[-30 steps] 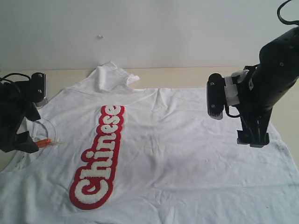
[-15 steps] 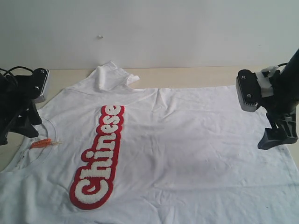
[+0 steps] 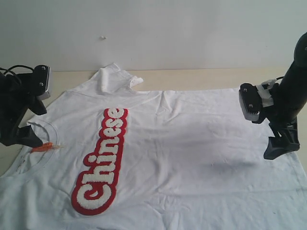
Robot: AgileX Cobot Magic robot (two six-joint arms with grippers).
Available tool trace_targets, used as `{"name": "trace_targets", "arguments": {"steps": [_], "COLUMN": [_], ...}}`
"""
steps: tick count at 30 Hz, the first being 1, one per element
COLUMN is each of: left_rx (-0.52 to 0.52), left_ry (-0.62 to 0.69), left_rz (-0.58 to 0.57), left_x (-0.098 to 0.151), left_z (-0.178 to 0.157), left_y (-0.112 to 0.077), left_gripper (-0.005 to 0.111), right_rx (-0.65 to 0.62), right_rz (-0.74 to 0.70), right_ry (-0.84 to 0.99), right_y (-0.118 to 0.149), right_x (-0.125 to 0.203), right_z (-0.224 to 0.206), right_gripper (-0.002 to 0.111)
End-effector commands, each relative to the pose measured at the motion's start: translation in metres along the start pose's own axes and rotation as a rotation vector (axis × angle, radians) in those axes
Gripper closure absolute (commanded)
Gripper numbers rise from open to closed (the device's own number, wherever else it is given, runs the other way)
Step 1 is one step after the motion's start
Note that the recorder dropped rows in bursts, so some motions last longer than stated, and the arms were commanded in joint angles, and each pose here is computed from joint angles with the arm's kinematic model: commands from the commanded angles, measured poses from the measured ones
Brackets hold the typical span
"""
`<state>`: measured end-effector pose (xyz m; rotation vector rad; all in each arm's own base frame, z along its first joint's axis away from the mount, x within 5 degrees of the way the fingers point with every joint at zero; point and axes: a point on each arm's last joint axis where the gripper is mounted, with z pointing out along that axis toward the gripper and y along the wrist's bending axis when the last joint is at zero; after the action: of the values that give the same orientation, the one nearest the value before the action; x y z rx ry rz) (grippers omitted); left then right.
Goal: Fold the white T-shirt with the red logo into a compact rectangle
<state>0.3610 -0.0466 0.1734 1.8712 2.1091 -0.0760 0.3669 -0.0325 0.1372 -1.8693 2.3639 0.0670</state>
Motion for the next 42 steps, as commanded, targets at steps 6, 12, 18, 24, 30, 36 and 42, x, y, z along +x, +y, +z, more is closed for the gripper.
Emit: {"name": "trace_targets", "arguments": {"steps": [6,12,18,24,30,36,42], "left_rx": [0.051,0.057,0.053,0.051,0.051,0.06,0.109], "left_ry": [-0.004,0.002,0.004,0.005,0.005,0.006,0.016], "left_rz": [-0.023,-0.015,-0.01,-0.009,-0.009,-0.01,0.038], "left_x": [0.002,0.002,0.003,0.003,0.003,0.003,0.007], "left_z": [0.009,0.01,0.01,0.01,0.01,0.012,0.027], "left_y": [-0.002,-0.002,-0.002,-0.001,-0.001,-0.002,-0.004], "left_gripper": [0.016,0.016,0.016,0.016,0.016,0.016,0.016], "right_rx": [-0.062,-0.097,-0.06,-0.074,-0.1,-0.107,-0.132], "right_rz": [-0.025,0.047,0.103,0.104,0.127,0.161,0.186], "right_ry": [0.094,0.1,0.104,0.108,0.115,0.118,0.124], "right_y": [-0.001,-0.001,-0.004,-0.003,-0.002,-0.002,0.001], "right_x": [0.012,0.014,0.014,0.015,0.016,0.017,0.016], "right_z": [0.013,0.03,0.033,0.037,0.047,0.049,0.049], "right_gripper": [0.004,0.004,0.004,0.01,0.055,0.094,0.108]}}
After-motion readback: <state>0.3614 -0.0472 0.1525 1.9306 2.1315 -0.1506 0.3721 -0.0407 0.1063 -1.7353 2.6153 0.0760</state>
